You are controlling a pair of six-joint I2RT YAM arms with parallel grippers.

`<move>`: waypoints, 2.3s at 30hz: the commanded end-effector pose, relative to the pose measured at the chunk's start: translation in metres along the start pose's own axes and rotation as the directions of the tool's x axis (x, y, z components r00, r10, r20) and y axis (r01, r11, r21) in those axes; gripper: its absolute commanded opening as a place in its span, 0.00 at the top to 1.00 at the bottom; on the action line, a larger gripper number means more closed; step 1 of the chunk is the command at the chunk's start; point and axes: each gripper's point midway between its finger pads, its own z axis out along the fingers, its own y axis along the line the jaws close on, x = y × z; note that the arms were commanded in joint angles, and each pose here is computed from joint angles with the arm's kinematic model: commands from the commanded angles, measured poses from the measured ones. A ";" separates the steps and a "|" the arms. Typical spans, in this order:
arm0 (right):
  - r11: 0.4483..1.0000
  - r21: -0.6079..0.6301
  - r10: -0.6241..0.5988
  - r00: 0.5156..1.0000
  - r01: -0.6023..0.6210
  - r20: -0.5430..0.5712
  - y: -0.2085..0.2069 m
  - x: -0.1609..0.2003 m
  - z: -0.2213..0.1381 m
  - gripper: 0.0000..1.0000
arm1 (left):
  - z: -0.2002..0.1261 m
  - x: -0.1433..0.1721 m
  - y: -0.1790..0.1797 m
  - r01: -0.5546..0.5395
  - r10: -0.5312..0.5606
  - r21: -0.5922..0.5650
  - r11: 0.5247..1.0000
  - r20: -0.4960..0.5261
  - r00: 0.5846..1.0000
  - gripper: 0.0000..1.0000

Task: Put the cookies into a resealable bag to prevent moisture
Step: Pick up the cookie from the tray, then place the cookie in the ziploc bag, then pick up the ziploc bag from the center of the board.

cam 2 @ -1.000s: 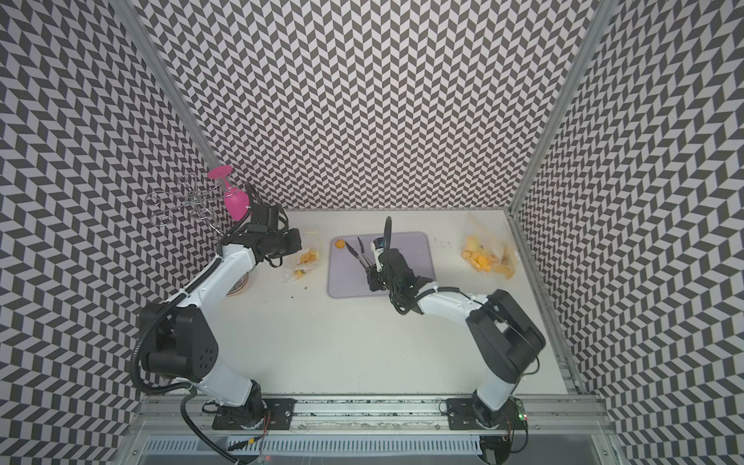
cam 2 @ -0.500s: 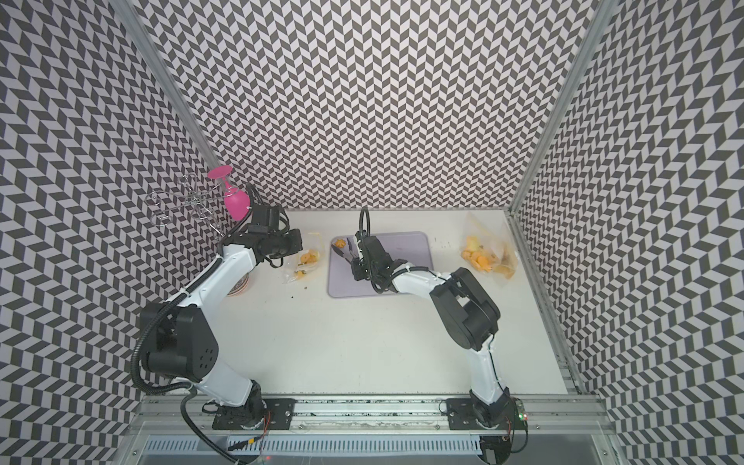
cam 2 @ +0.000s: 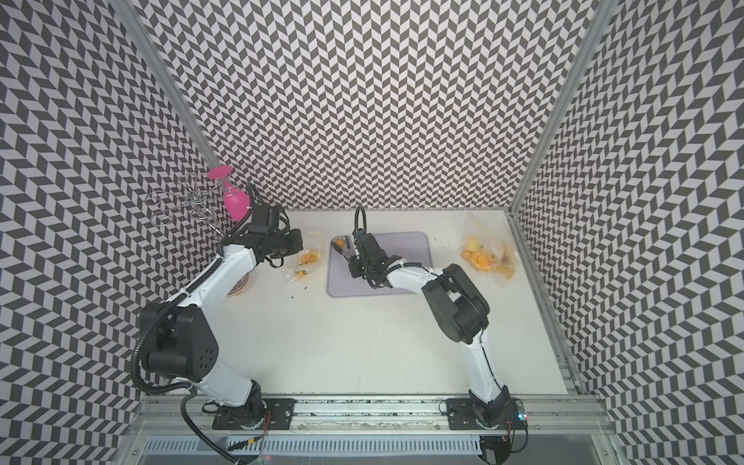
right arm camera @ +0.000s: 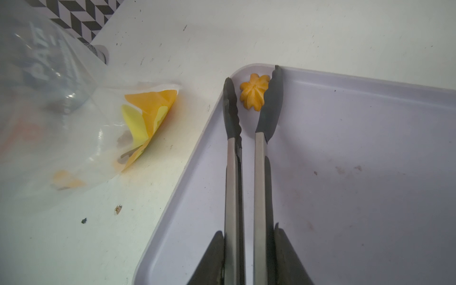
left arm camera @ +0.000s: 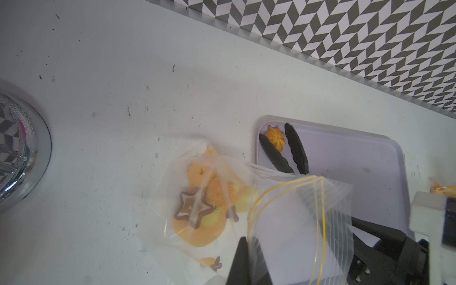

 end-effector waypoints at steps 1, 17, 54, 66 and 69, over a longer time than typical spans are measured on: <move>1.000 0.000 -0.003 0.999 0.003 0.035 0.000 -0.013 0.003 0.75 | -0.003 -0.002 -0.003 -0.008 0.007 0.013 1.000 0.020 1.000 1.00; 0.998 0.051 0.024 0.984 -0.033 0.177 -0.015 -0.023 -0.098 0.80 | 0.022 0.029 -0.040 -0.099 0.106 0.079 0.992 -0.089 0.990 1.00; 0.923 -0.335 -0.121 0.970 0.187 0.209 0.067 0.014 -0.171 0.69 | 0.028 0.037 -0.057 -0.116 0.133 0.133 0.984 -0.123 0.984 1.00; 0.981 -0.187 0.015 0.953 0.044 0.303 0.027 0.014 -0.226 0.80 | 0.015 0.026 -0.049 -0.109 0.115 0.083 0.991 -0.078 0.990 1.00; 0.988 -0.007 0.146 0.934 -0.152 0.326 -0.023 0.037 -0.246 0.84 | 0.006 0.018 -0.048 -0.102 0.106 0.082 0.991 -0.043 0.993 1.00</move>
